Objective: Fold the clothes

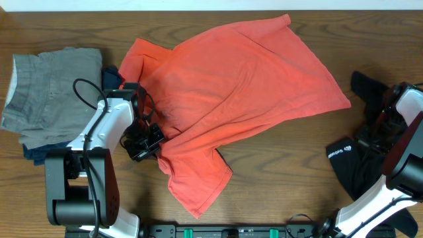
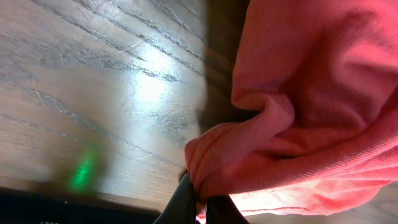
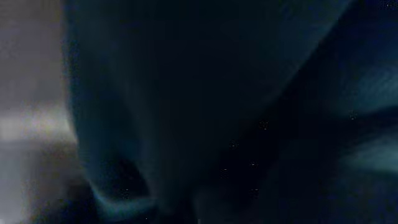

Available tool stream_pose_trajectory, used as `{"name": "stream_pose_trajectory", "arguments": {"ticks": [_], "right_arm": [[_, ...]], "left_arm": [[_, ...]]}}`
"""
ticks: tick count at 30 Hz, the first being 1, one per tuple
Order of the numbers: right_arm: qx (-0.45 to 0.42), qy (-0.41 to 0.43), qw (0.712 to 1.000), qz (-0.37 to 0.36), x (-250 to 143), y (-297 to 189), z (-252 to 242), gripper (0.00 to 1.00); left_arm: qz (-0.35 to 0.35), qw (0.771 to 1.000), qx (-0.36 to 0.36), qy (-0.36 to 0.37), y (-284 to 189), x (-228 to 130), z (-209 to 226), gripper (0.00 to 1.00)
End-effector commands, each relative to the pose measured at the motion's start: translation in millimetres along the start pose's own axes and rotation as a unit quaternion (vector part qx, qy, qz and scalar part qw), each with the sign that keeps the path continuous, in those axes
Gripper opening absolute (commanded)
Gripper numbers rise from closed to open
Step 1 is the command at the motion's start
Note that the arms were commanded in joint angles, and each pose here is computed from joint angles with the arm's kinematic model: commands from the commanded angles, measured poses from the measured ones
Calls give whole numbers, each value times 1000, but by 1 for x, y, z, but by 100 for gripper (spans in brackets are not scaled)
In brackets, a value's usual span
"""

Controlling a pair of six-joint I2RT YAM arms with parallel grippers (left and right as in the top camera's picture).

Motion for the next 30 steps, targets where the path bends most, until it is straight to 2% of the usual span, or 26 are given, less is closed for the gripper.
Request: {"name": "stream_pose_trajectory", "arguments": {"ticks": [1,7,10,18,21,22,24,26,30], "right_arm": [[-19,68,996,-61,26,-2,-13,4],[-38,149,979,-137,70,-5,-59,2],[1,191,969,-158,91,-11,-76,1],[55,255,943,-208,127,-71,-118,1],[176,149,946,-229,139,-106,-83,3],[236,84,938,-241,140,-124,-62,6],[292,7,921,-257,137,-145,-35,12],[300,-56,914,-267,132,-153,-12,14],[256,-163,909,-286,122,-149,29,6]], "left_arm": [[-3,1000,3,9,-1,-1,1,6],[-1,1000,4,8,-1,-1,2,6],[-1,1000,4,8,-1,-1,2,6],[-1,1000,4,6,-1,-1,2,6],[-2,1000,4,6,-1,-1,2,6],[-3,1000,3,7,-1,0,1,6],[-3,1000,3,7,-1,0,1,6],[-3,1000,3,7,-1,0,1,6],[-3,1000,3,7,-1,0,1,6]]}}
Point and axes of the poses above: each gripper's point midway between its finger pads, its own y axis out along the fingers, its own z axis along the line the jaws close on, x = y × z, the point moved 3 cm from there along -y, back along the fingers, and after that the axes turned 1 degree about y, right-handed, at the moved point
